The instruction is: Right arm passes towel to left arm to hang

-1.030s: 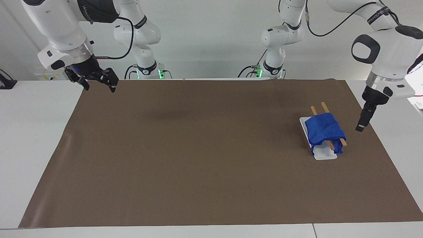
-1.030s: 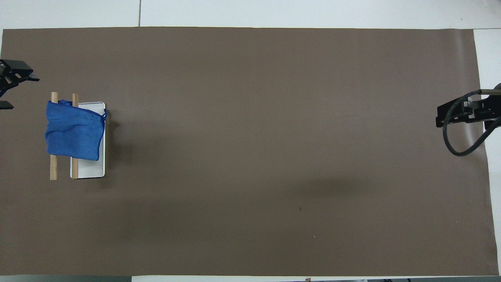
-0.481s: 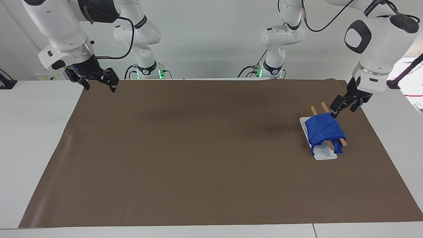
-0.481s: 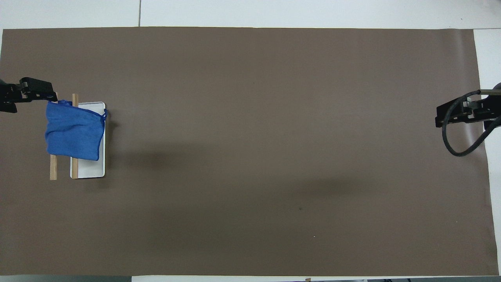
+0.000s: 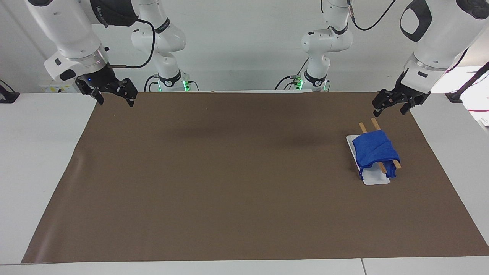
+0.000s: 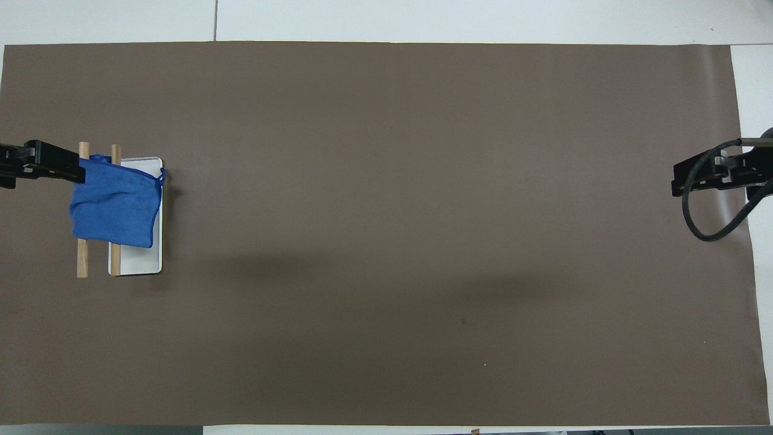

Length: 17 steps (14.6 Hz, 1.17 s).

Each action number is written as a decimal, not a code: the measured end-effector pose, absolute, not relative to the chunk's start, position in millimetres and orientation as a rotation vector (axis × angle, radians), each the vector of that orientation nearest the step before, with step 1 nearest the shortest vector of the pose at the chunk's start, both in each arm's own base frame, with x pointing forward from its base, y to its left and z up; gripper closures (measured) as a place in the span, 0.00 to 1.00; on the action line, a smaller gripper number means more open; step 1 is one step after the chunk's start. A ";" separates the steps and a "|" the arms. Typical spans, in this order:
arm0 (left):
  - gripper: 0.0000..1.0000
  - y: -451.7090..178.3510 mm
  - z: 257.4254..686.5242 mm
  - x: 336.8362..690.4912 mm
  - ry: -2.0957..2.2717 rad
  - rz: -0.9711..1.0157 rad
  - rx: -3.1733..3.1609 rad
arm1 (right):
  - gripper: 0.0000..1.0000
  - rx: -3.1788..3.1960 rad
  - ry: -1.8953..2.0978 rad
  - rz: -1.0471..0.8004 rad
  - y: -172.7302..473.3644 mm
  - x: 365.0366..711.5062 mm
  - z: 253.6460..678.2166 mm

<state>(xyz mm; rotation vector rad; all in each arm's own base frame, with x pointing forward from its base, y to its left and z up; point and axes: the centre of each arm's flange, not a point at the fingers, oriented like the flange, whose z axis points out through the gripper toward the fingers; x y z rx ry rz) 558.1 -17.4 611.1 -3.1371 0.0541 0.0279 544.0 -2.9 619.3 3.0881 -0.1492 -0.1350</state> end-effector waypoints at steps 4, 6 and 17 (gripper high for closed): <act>0.00 -21.6 605.2 556.2 0.151 0.064 -3.148 | 0.00 3.088 -0.149 -0.135 -3.0 544.0 619.4; 0.00 -23.1 602.4 555.8 0.172 0.074 -3.148 | 0.00 3.088 -0.149 -0.135 -3.0 544.0 619.4; 0.00 -30.3 605.7 547.4 0.203 0.119 -3.169 | 0.00 3.088 -0.149 -0.134 -3.0 544.0 619.5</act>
